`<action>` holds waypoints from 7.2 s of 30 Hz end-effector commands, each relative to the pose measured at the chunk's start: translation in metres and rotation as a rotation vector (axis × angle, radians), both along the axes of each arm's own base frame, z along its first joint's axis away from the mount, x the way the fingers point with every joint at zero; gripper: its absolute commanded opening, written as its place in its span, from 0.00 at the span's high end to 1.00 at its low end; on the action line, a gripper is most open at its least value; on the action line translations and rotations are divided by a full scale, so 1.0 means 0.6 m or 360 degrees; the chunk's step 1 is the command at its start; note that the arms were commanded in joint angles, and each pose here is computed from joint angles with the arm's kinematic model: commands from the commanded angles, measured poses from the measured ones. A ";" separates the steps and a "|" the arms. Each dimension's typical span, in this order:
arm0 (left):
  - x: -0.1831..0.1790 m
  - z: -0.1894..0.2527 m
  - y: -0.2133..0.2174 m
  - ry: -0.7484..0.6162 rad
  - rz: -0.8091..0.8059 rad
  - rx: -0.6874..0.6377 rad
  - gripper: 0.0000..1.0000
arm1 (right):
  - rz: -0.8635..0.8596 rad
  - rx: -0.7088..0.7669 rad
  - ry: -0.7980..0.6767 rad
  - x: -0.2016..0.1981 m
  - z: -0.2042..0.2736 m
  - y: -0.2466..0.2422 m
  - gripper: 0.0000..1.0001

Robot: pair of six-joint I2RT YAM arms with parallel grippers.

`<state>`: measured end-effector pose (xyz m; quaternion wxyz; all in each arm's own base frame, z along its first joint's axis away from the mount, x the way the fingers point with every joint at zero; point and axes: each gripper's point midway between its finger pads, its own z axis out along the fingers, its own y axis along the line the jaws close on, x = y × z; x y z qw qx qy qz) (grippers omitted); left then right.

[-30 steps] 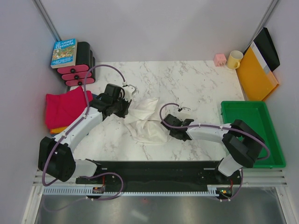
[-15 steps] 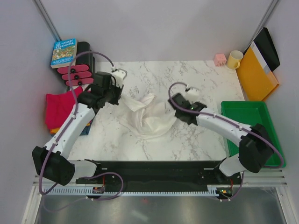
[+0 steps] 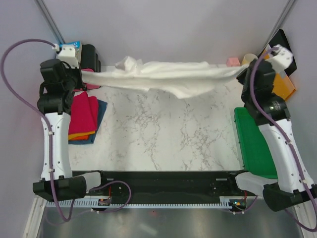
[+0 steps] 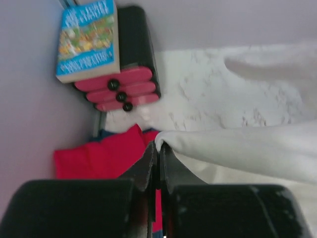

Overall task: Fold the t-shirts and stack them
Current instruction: Flatten out the tshirt

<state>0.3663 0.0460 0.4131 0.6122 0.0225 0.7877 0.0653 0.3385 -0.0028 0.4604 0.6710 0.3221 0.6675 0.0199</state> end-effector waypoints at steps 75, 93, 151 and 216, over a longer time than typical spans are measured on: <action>-0.132 -0.094 -0.199 0.0050 -0.0820 -0.0059 0.98 | 0.0529 -0.0046 0.0337 -0.178 -0.227 0.075 1.00; -0.059 -0.143 -0.212 0.0320 -0.0777 -0.0251 0.98 | 0.0467 -0.0348 0.0476 -0.039 -0.204 0.104 1.00; 0.006 -0.383 -0.500 0.0798 -0.1147 0.0331 0.05 | 0.0486 -0.0186 0.0815 -0.115 -0.405 0.063 0.18; -0.065 -0.547 -0.679 0.1046 -0.1581 0.0512 0.98 | 0.0483 0.0040 0.0901 -0.125 -0.482 0.085 0.27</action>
